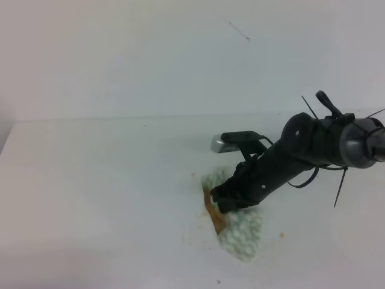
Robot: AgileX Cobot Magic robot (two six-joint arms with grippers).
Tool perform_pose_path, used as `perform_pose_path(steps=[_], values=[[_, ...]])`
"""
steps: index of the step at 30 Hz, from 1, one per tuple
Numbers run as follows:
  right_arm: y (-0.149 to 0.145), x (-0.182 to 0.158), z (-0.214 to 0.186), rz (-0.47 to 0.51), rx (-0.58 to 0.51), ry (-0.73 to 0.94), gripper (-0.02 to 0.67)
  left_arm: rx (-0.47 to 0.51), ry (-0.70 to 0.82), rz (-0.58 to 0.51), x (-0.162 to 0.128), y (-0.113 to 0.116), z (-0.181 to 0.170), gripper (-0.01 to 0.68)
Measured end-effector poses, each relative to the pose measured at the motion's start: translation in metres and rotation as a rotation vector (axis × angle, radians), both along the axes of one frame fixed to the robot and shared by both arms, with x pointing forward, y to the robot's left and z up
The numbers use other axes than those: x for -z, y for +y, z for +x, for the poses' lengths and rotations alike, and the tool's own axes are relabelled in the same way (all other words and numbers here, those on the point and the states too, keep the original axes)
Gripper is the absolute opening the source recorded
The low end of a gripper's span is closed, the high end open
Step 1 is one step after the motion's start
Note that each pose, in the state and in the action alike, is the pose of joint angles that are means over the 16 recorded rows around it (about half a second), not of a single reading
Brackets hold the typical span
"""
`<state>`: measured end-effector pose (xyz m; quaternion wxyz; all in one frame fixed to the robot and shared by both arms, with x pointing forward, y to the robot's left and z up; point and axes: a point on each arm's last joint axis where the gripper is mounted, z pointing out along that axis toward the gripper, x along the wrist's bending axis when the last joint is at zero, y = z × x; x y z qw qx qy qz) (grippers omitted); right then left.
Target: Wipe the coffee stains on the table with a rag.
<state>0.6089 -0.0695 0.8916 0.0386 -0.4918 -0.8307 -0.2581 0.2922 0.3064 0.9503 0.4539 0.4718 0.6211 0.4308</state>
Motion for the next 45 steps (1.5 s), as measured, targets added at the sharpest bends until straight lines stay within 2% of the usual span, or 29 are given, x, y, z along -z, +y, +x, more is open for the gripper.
perform_pose_path(steps=[6, 16, 21, 26, 33, 39, 45], values=[[0.000, -0.001, 0.001, 0.004, 0.015, -0.002, 0.004, 0.000, 0.000, 0.000, 0.000, 0.000, 0.000, 0.001], [0.021, -0.002, -0.012, 0.051, -0.054, 0.007, 0.004, 0.000, 0.000, 0.000, 0.000, 0.000, 0.000, 0.001], [0.017, -0.005, -0.009, 0.072, -0.041, 0.008, 0.006, 0.000, 0.000, 0.000, 0.000, 0.000, 0.000, 0.001], [-0.003, -0.020, 0.003, 0.084, -0.008, -0.028, 0.009, 0.000, 0.000, 0.000, 0.000, 0.000, 0.000, 0.001], [-0.038, -0.061, 0.014, 0.076, 0.015, -0.144, 0.011, 0.000, 0.000, 0.000, 0.000, 0.000, 0.000, 0.001], [-0.068, -0.092, 0.005, 0.045, 0.043, -0.256, 0.011, 0.000, 0.000, 0.000, 0.000, 0.000, 0.000, 0.001], [-0.107, -0.098, -0.012, 0.006, 0.129, -0.315, 0.011, 0.000, 0.000, 0.000, 0.000, 0.000, 0.000, 0.001]])
